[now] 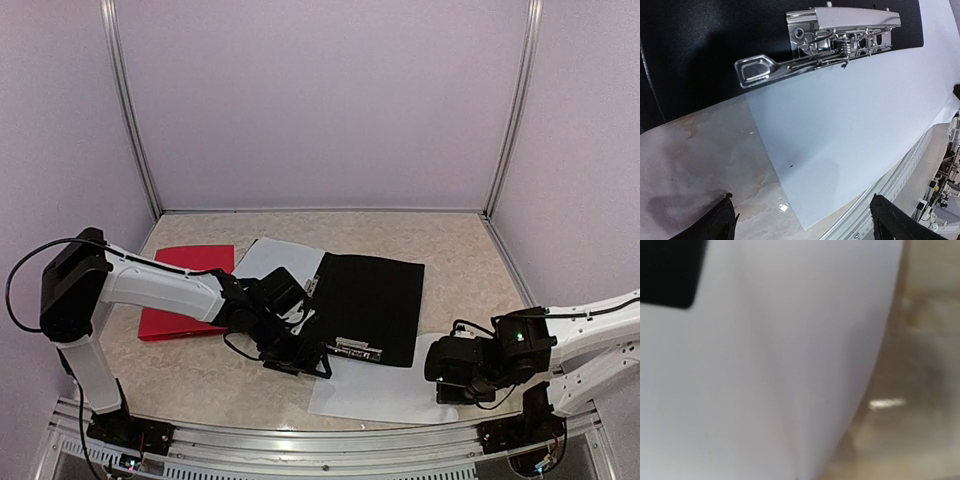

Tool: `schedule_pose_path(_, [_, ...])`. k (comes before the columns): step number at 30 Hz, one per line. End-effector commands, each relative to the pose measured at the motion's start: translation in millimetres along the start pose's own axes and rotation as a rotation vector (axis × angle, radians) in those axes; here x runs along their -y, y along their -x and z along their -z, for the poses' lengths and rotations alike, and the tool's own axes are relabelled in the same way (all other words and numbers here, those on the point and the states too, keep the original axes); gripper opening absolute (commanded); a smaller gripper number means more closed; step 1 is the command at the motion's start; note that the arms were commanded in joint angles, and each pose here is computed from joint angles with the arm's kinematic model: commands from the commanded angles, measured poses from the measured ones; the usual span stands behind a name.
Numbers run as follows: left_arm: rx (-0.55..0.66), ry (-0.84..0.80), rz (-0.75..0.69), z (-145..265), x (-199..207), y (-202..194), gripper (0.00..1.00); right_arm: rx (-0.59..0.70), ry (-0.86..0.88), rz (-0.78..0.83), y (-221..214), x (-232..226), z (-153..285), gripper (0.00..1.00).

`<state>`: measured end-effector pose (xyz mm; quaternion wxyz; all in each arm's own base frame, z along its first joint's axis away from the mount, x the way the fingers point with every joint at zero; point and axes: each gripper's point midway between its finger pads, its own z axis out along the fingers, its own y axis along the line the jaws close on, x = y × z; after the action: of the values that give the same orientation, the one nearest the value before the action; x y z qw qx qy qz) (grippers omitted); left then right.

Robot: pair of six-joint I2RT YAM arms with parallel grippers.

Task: Put the files into the folder
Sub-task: Pick up the file from the center of the board, then pass from the right arm to the left

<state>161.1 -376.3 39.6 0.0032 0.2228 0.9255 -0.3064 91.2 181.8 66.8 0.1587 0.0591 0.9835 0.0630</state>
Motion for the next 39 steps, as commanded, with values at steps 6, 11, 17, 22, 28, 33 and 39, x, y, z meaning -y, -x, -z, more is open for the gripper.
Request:
schedule_pose_path(6, [0.101,0.046,-0.062,39.5,1.5,20.5,0.91,0.011,-0.261,0.047,3.0,40.4,50.1,0.00])
schedule_pose_path(11, [0.134,0.062,-0.077,51.5,3.3,25.9,0.92,0.020,-0.231,0.043,4.0,20.7,57.7,0.00])
schedule_pose_path(17, [0.155,0.049,-0.098,59.5,10.2,32.4,0.92,0.069,-0.214,0.099,11.2,-18.6,65.2,0.00])
schedule_pose_path(22, [0.164,0.046,-0.105,62.6,11.1,34.1,0.93,0.179,-0.145,0.086,34.2,-38.3,81.2,0.00])
schedule_pose_path(28, [0.176,0.047,-0.104,66.0,12.2,35.0,0.93,0.323,-0.069,0.091,70.8,-59.9,108.7,0.00])
schedule_pose_path(33, [0.194,0.054,-0.100,70.8,12.9,39.0,0.93,0.427,-0.059,0.087,106.3,-59.5,128.4,0.00])
schedule_pose_path(39, [0.207,0.065,-0.091,73.8,14.5,44.4,0.93,0.540,-0.170,0.092,158.6,-37.0,138.2,0.00])
